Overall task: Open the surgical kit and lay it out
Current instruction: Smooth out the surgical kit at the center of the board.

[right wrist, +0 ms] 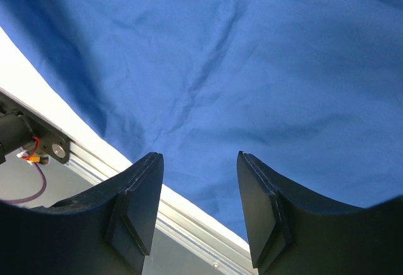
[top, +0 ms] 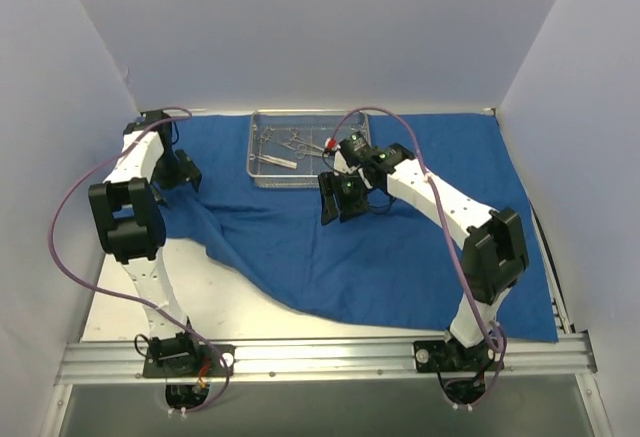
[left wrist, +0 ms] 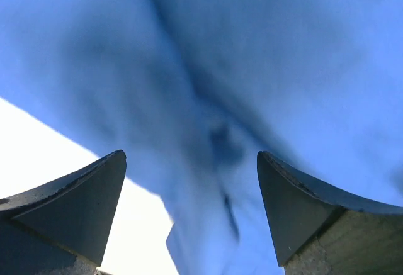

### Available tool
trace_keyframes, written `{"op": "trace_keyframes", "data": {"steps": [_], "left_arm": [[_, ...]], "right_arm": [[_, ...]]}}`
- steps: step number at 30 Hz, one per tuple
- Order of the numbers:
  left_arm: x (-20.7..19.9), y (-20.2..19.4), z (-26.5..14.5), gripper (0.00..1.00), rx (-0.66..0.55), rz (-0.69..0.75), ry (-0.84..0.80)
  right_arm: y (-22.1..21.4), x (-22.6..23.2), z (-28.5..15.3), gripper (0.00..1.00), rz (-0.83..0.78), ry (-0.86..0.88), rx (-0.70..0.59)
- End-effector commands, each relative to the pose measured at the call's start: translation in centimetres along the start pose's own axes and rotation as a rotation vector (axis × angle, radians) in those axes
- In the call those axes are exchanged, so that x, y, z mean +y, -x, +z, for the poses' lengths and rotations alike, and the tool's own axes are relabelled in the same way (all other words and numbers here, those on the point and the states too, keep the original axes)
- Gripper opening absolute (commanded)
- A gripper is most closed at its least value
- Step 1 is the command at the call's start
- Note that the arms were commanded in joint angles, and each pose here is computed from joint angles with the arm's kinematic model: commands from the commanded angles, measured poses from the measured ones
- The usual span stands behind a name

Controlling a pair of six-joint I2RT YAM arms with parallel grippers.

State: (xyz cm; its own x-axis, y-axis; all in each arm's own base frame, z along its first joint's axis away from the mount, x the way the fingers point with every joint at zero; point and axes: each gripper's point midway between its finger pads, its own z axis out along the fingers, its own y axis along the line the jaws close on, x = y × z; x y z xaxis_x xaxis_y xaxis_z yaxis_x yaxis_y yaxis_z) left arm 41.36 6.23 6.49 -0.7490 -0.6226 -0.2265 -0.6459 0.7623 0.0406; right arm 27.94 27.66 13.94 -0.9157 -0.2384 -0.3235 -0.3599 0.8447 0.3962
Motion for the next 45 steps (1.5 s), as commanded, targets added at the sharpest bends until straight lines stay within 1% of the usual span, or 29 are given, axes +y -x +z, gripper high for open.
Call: {"op": "trace_keyframes", "data": {"steps": [1, 4, 6, 7, 8, 10, 11, 14, 15, 16, 17, 18, 24, 25, 29, 35, 41, 45], "left_arm": [[1.7, 2.1, -7.7, 0.94, -0.205, -0.032, -0.064], [2.0, 1.9, -9.2, 0.94, -0.235, -0.043, -0.125], [2.9, 2.1, -9.3, 0.94, -0.227, -0.059, -0.119], [3.5, 1.9, -8.9, 0.98, -0.206, -0.060, -0.091], [4.5, 2.3, -8.5, 0.91, -0.193, -0.084, -0.080], [5.7, 2.2, -7.0, 0.83, -0.134, -0.119, -0.077], [7.2, 2.2, -6.0, 0.76, -0.107, -0.156, -0.068], [8.7, 2.7, -4.3, 0.65, -0.096, -0.181, -0.067], [9.6, 3.2, -4.0, 0.58, -0.103, -0.192, -0.046], [10.0, 3.3, -3.2, 0.53, -0.089, -0.191, -0.023], [10.1, 3.4, -2.8, 0.50, -0.082, -0.194, -0.018], [10.0, 3.8, -2.1, 0.50, -0.073, -0.197, -0.017], [9.4, 4.2, 0.7, 0.54, -0.048, -0.214, 0.001], [9.5, 4.1, 1.0, 0.57, -0.044, -0.216, 0.011], [9.8, 3.7, 2.4, 0.59, -0.031, -0.224, 0.049], [8.7, 4.0, 4.0, 0.69, -0.050, -0.196, 0.057], [7.8, 4.2, 4.9, 0.69, -0.074, -0.177, 0.075], [6.5, 4.8, 5.2, 0.68, -0.105, -0.179, 0.060]], "right_arm": [[0.2, -0.4, -0.5, 0.51, -0.012, -0.020, 0.010], [0.1, -0.6, -0.1, 0.51, -0.016, -0.018, 0.026], [0.3, -0.8, 0.0, 0.51, -0.025, -0.022, 0.036], [0.3, -0.7, 0.1, 0.51, -0.028, -0.023, 0.041], [0.3, -0.7, 0.0, 0.51, -0.029, -0.025, 0.045], [0.3, -0.8, 0.1, 0.51, -0.034, -0.027, 0.057], [0.3, -0.8, 0.2, 0.51, -0.035, -0.025, 0.062], [0.0, -0.9, 0.5, 0.51, -0.034, -0.028, 0.086], [-0.1, -1.0, 0.5, 0.51, -0.032, -0.032, 0.092], [0.0, -1.0, 0.3, 0.51, -0.035, -0.034, 0.096], [0.0, -1.1, 0.4, 0.51, -0.035, -0.038, 0.101], [-0.1, -1.1, 0.5, 0.51, -0.036, -0.039, 0.107], [0.4, -1.0, 0.7, 0.51, -0.031, -0.047, 0.128], [0.4, -0.9, 0.7, 0.51, -0.030, -0.049, 0.131], [0.5, -1.1, 0.8, 0.51, -0.020, -0.054, 0.133], [0.3, -1.2, 1.1, 0.50, -0.019, -0.060, 0.147], [0.4, -1.5, 1.1, 0.50, -0.022, -0.072, 0.150], [0.3, -1.6, 1.3, 0.50, -0.023, -0.076, 0.159]]}}
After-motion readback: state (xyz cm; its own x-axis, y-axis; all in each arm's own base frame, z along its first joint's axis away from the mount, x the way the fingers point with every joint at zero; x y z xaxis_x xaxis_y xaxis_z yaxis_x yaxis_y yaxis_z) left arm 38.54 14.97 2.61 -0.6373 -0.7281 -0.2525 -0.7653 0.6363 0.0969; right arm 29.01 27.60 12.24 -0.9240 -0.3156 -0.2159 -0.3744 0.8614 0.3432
